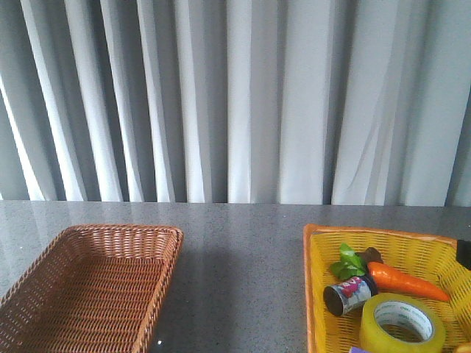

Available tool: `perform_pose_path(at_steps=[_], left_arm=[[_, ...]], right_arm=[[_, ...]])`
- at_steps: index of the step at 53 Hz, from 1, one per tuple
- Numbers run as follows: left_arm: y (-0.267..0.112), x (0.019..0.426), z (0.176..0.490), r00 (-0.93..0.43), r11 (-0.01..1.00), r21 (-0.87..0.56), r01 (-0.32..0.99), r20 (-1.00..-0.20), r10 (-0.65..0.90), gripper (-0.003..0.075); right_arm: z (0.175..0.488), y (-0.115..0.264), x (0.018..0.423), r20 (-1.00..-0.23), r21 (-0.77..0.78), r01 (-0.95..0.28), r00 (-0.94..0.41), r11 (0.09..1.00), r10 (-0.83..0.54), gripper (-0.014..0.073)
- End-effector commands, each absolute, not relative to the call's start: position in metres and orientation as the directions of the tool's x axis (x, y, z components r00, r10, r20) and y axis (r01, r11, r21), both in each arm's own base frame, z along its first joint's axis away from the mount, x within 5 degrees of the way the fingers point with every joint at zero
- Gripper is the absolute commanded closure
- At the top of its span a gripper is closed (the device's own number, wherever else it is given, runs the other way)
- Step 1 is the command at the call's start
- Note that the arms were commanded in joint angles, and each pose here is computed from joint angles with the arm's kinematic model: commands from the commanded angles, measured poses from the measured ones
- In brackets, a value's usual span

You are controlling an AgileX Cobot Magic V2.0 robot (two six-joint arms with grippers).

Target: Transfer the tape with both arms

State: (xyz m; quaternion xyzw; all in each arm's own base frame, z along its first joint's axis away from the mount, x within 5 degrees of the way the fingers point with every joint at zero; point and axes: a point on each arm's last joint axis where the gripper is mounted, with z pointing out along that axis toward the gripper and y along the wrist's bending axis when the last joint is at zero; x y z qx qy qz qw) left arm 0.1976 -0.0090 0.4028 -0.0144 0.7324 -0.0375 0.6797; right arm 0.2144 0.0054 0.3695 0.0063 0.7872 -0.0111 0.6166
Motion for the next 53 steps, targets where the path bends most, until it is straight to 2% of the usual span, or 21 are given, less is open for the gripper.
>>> perform_pose_path(at_steps=[1, 6, 11, 16, 25, 30, 37, 45, 53], left_arm=[[-0.011, 0.198, 0.422, 0.035, 0.995, -0.081, 0.057, -0.996, -0.083, 0.0703], [-0.012, 0.202, 0.420, 0.029, 0.998, -0.030, 0.055, -0.999, -0.032, 0.0654], [-0.012, 0.206, 0.423, 0.010, 0.998, -0.027, 0.051, -1.000, -0.028, 0.0573], [-0.012, 0.212, 0.426, -0.014, 0.998, -0.052, 0.047, -0.999, -0.051, 0.0446], [-0.012, 0.222, 0.430, -0.045, 0.998, -0.057, 0.041, -0.997, -0.055, 0.0170], [-0.012, 0.222, 0.429, -0.045, 0.998, -0.057, 0.041, -0.997, -0.055, 0.0087], [-0.012, 0.222, 0.430, -0.040, 0.998, -0.057, 0.042, -0.998, -0.055, 0.0084], [-0.013, 0.223, 0.434, 0.003, 0.997, -0.057, 0.050, -0.998, -0.057, 0.0127], [-0.013, 0.223, 0.433, -0.007, 0.997, -0.057, 0.048, -0.998, -0.057, 0.0175]], right_arm=[[0.389, 0.007, 0.214, -0.989, -0.068, -0.006, -0.132, 0.998, -0.068, 0.0595], [0.389, 0.007, 0.214, -0.986, -0.104, -0.005, -0.130, 0.995, -0.104, 0.0557], [0.389, 0.007, 0.214, -0.986, -0.098, -0.005, -0.133, 0.995, -0.098, 0.0475], [0.388, 0.007, 0.214, -0.988, -0.063, -0.004, -0.137, 0.998, -0.063, 0.0369], [0.386, 0.006, 0.213, -0.986, -0.048, 0.006, -0.163, 0.999, -0.047, 0.0100], [0.385, 0.006, 0.213, -0.983, -0.053, 0.011, -0.174, 0.999, -0.050, 0.0016], [0.387, 0.007, 0.214, -0.987, -0.054, 0.002, -0.152, 0.999, -0.053, 0.0007], [0.389, 0.007, 0.214, -0.989, -0.034, 0.002, -0.144, 0.999, -0.034, 0.0007], [0.388, 0.000, 0.234, -0.946, -0.083, 0.072, -0.320, 0.994, -0.056, 0.0007]])
